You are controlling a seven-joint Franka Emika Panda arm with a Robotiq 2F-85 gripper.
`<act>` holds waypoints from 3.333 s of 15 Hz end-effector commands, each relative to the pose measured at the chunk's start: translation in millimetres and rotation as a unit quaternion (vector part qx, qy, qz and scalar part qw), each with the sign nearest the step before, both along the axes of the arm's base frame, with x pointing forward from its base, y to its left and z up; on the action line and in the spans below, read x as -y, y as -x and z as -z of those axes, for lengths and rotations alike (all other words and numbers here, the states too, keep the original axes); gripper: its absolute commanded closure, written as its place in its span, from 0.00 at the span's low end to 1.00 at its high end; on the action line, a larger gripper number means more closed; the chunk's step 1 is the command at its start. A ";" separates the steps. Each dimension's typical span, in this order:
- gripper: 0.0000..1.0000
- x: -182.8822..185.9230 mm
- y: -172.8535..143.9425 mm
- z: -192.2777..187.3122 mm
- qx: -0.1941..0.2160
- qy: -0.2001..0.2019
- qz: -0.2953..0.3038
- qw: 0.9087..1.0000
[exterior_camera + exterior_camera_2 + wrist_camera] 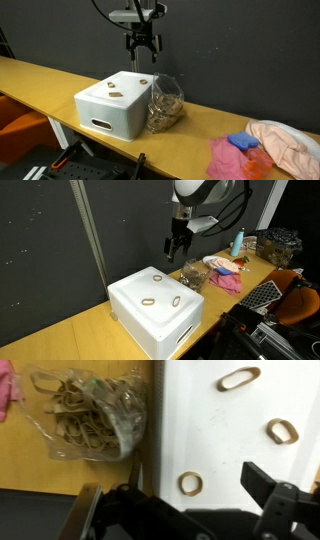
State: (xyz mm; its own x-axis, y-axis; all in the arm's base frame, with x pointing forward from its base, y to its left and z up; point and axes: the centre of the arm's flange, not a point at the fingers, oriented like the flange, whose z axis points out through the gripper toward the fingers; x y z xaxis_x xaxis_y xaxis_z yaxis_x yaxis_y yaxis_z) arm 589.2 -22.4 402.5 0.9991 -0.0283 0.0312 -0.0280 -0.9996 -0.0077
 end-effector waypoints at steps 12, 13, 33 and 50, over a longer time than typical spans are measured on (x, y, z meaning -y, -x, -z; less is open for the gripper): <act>0.00 -168.0 -37.3 68.3 -0.037 -0.017 -0.128 0.991; 0.00 -172.6 -39.7 73.5 -0.039 -0.017 -0.133 0.990; 0.80 -178.9 -49.0 120.6 -0.076 -0.014 -0.140 0.987; 0.99 -146.8 50.7 63.7 -0.069 0.062 -0.085 0.992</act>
